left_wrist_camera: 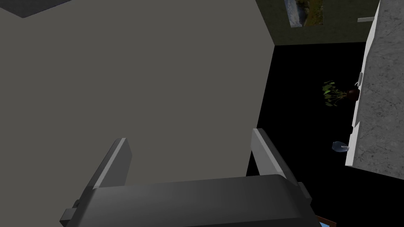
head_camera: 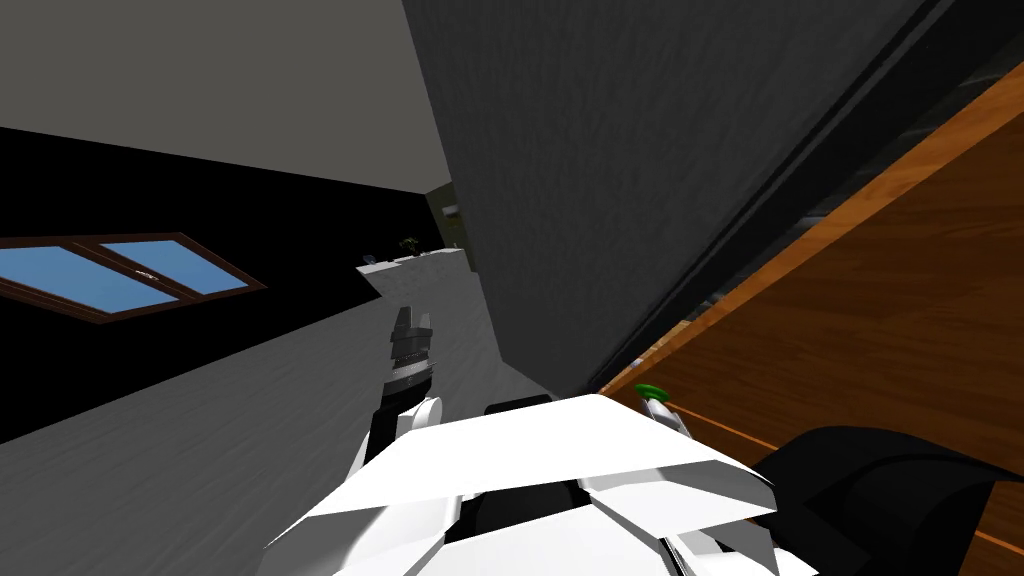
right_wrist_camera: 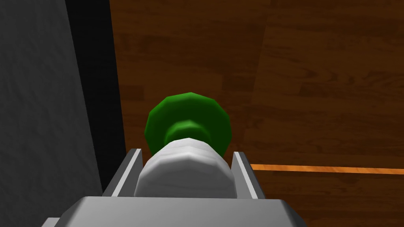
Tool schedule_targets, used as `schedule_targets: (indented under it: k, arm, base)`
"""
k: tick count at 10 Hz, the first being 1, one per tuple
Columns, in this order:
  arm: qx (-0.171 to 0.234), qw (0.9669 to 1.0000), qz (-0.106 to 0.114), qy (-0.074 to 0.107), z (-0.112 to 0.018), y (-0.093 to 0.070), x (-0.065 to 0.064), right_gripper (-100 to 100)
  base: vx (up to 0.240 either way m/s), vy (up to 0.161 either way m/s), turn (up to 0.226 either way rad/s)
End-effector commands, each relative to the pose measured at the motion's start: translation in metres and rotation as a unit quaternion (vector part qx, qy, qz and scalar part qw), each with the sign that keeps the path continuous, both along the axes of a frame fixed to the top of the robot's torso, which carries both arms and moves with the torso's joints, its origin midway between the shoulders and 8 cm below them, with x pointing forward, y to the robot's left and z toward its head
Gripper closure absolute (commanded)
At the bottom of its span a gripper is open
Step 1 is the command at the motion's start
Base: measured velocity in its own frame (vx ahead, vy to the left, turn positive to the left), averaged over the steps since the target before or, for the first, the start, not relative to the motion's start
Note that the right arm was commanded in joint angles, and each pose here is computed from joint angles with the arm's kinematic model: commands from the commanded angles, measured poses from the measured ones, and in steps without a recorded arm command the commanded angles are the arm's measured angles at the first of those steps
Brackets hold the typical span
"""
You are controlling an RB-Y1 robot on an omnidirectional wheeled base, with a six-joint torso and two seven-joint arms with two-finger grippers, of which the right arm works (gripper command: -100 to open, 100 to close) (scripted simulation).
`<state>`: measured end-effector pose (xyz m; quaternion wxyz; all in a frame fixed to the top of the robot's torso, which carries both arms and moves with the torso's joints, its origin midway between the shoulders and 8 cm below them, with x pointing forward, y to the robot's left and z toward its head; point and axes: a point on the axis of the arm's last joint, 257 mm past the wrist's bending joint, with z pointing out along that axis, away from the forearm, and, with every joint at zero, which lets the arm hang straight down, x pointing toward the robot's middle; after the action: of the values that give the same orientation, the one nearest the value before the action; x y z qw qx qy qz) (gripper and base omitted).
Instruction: Pull the door open
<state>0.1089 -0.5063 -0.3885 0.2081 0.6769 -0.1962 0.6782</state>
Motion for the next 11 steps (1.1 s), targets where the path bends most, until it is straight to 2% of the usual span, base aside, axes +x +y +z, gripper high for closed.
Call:
schedule_targets:
  k: [1,5,6,11]
  arm:
    - [0.006,0.9998,0.018,-0.001,-0.004,0.013,0.006,100]
    - [0.008,0.9982,0.060,-0.001,-0.003,0.031,0.015,100]
    - [0.005,0.9987,0.052,0.000,-0.004,0.025,0.014,100]
    - [0.006,0.9939,0.110,0.000,-0.004,0.056,0.021,100]
  base:
    - [-0.197,0.063,0.021]
    - [-0.245,0.012,0.048]
    - [-0.101,0.012,0.009]
    - [-0.217,-0.003,0.050]
